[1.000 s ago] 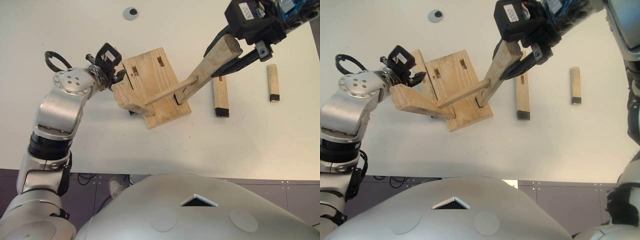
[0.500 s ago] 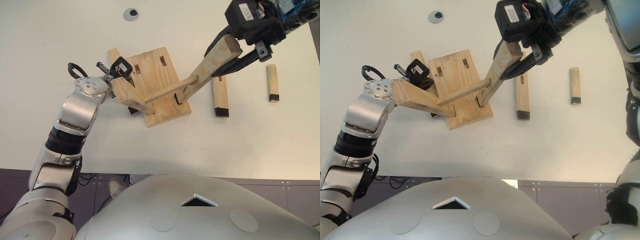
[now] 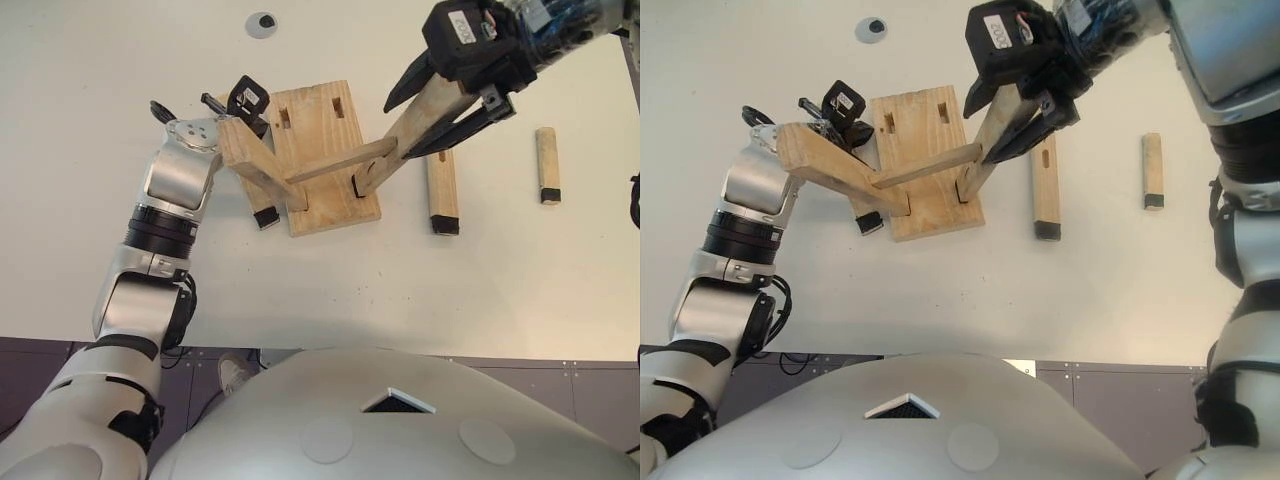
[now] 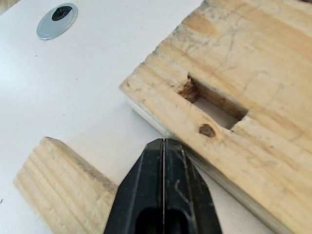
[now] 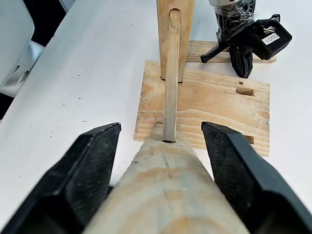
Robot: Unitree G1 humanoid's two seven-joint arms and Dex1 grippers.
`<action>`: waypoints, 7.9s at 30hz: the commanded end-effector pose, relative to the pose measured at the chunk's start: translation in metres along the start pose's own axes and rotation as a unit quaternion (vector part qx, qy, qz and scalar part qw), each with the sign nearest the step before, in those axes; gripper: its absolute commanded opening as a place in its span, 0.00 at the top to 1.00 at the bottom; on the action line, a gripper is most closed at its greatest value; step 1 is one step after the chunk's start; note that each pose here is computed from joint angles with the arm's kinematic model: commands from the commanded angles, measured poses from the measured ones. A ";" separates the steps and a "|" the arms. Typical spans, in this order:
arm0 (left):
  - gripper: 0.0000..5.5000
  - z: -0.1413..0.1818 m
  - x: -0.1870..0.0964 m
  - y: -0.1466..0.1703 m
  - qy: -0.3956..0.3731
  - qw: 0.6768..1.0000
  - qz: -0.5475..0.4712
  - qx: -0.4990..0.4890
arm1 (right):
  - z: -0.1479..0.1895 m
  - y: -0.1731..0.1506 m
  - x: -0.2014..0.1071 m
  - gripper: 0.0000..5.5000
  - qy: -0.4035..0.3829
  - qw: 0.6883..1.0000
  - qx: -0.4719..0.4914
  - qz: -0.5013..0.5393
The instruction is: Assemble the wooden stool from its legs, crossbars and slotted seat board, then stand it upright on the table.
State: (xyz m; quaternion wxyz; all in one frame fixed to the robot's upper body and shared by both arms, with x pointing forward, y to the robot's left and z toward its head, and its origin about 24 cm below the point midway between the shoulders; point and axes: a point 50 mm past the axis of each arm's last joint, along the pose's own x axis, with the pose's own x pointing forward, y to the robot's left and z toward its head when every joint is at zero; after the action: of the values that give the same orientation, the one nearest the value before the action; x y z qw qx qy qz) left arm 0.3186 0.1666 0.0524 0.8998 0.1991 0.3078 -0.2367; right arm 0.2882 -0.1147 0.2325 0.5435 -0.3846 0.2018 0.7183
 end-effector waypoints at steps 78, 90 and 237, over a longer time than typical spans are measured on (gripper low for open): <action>1.00 0.122 -0.084 -0.057 -0.431 0.899 0.065 -0.043 | -0.064 0.001 0.071 1.00 -0.310 0.556 0.480 -0.604; 1.00 0.137 -0.081 -0.037 -0.452 0.885 0.091 -0.062 | -0.073 -0.001 0.072 1.00 -0.300 0.542 0.496 -0.608; 1.00 -0.006 0.020 -0.046 -0.025 0.988 -0.009 -0.149 | -0.076 -0.021 0.092 1.00 -0.021 0.949 0.148 -0.277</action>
State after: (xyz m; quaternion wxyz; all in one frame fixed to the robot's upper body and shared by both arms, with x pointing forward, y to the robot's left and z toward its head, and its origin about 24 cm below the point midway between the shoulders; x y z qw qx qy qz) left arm 0.3085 0.1189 0.0336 0.9293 0.0479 0.2979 -0.2131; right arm 0.3044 -0.0808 0.1020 0.7440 -0.2824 0.1922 0.5742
